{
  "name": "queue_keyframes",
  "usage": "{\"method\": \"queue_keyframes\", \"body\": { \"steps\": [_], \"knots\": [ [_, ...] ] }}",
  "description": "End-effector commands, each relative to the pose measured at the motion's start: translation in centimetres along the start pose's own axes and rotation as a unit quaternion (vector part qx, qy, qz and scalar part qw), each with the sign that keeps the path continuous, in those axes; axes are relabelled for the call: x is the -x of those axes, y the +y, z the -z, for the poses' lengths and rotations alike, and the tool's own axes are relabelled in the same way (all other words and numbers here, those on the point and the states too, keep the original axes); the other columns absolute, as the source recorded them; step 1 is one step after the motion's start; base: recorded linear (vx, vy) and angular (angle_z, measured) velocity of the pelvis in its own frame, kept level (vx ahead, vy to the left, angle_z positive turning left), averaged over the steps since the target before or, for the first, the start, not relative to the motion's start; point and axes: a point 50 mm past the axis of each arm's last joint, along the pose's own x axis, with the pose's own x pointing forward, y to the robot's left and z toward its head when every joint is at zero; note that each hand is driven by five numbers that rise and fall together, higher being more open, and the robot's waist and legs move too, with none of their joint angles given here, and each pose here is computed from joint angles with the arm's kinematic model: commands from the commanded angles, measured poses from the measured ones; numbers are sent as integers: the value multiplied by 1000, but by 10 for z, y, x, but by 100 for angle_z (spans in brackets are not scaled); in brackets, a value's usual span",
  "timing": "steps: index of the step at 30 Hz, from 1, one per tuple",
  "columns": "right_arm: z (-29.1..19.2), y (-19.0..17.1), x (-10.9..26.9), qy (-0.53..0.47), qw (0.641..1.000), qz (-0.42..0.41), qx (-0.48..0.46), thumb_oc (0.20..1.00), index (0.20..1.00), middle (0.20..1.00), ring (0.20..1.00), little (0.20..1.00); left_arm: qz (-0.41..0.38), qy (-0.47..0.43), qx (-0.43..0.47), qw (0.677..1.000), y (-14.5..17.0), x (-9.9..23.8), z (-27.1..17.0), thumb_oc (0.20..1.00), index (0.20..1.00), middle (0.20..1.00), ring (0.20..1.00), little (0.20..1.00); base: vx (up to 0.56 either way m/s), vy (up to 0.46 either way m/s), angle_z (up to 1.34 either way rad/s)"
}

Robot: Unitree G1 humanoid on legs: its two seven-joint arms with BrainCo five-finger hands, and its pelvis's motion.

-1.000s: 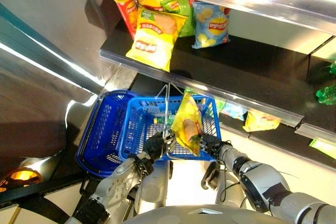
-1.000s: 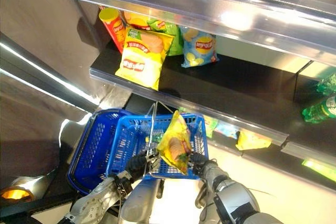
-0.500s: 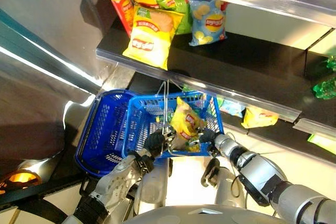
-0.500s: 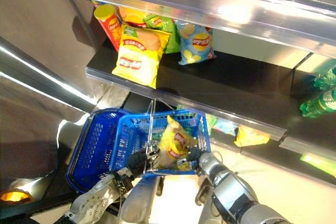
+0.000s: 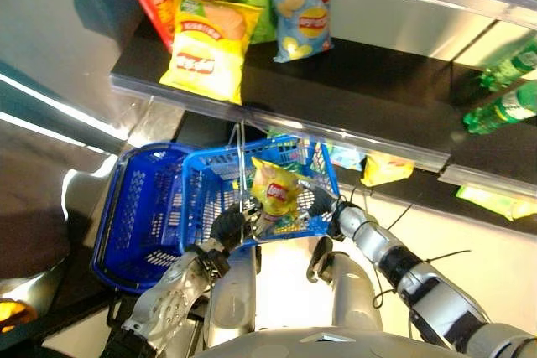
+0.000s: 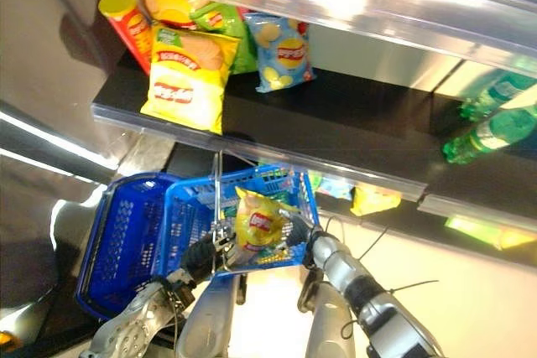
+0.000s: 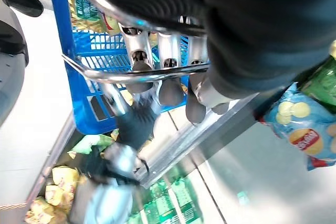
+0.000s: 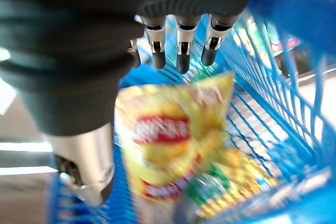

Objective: Pick up the snacks into the basket

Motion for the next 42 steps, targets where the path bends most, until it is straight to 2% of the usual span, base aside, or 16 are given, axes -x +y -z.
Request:
{"method": "queue_keyframes", "body": {
  "steps": [1, 4, 6, 9, 16, 19, 22, 23, 24, 28, 30, 32, 33, 35, 37, 42],
  "knots": [
    [39, -30, 23, 60, 998, 23, -19, 1000, 1000, 1000, 1000, 1000, 93, -125, -46, 987, -28, 7, -43, 200, 200, 200, 200, 200, 38, 3, -15],
    [39, -31, 28, 55, 998, 24, -28, 1000, 1000, 1000, 1000, 1000, 82, -119, -51, 988, -23, 7, -40, 200, 200, 200, 200, 200, 45, -2, -23],
    [40, -30, 49, 36, 997, 23, -61, 1000, 1000, 1000, 1000, 1000, 9, -94, -73, 993, 8, 10, -24, 200, 200, 200, 200, 200, 169, -20, -12],
    [42, -29, 56, 36, 996, 27, -72, 1000, 1000, 1000, 1000, 1000, -15, -81, -77, 994, 17, 12, -16, 200, 200, 200, 200, 200, 118, -6, -28],
    [65, 2, 56, 77, 978, 26, -191, 1000, 1000, 1000, 1000, 1000, -98, -35, -65, 992, 45, 14, 20, 200, 200, 200, 200, 200, 127, 9, -14],
    [74, 21, 55, 100, 962, 29, -251, 1000, 1000, 1000, 1000, 1000, -136, -22, -54, 989, 55, 14, 33, 200, 200, 200, 200, 200, 105, 26, -19],
    [83, 46, 54, 127, 929, 50, -345, 1000, 1000, 1000, 1000, 1000, -175, -11, -40, 984, 63, 13, 45, 200, 200, 200, 200, 200, 83, 18, -26],
    [86, 54, 55, 137, 916, 61, -371, 1000, 1000, 1000, 1000, 1000, -187, -6, -38, 982, 66, 13, 50, 200, 200, 200, 200, 200, 78, 15, -27],
    [90, 73, 55, 159, 880, 79, -441, 1000, 1000, 1000, 1000, 1000, -217, 0, -29, 976, 71, 10, 58, 200, 200, 200, 200, 200, 52, 14, -16],
    [92, 97, 54, 196, 878, 57, -432, 1000, 1000, 1000, 1000, 1000, -243, 15, -30, 970, 75, 8, 67, 200, 200, 200, 200, 200, 32, 16, -11],
    [97, 112, 58, 227, 852, 61, -468, 1000, 1000, 1000, 1000, 1000, -253, 19, -25, 967, 75, 5, 72, 200, 200, 200, 200, 200, 46, 9, -9],
    [103, 125, 63, 257, 806, 83, -526, 1000, 1000, 1000, 1000, 1000, -260, 32, -17, 965, 75, 1, 79, 200, 200, 200, 200, 200, 40, -3, -2],
    [104, 128, 64, 266, 803, 87, -525, 1000, 1000, 1000, 1000, 1000, -264, 36, -15, 964, 76, -1, 81, 200, 200, 200, 200, 200, 0, 0, 0],
    [101, 129, 61, 268, 820, 85, -498, 1000, 1000, 1000, 1000, 1000, -272, 42, -15, 961, 77, -3, 85, 200, 200, 200, 200, 200, 0, 0, 0],
    [106, 134, 65, 288, 807, 89, -508, 1000, 1000, 1000, 1000, 1000, -271, 40, -11, 962, 74, -5, 87, 200, 200, 200, 200, 200, 0, 0, 0],
    [102, 135, 59, 285, 810, 84, -505, 1000, 1000, 1000, 1000, 1000, -270, 31, 7, 962, 71, -7, 88, 200, 200, 200, 200, 200, 15, -4, 0]
  ]
}}
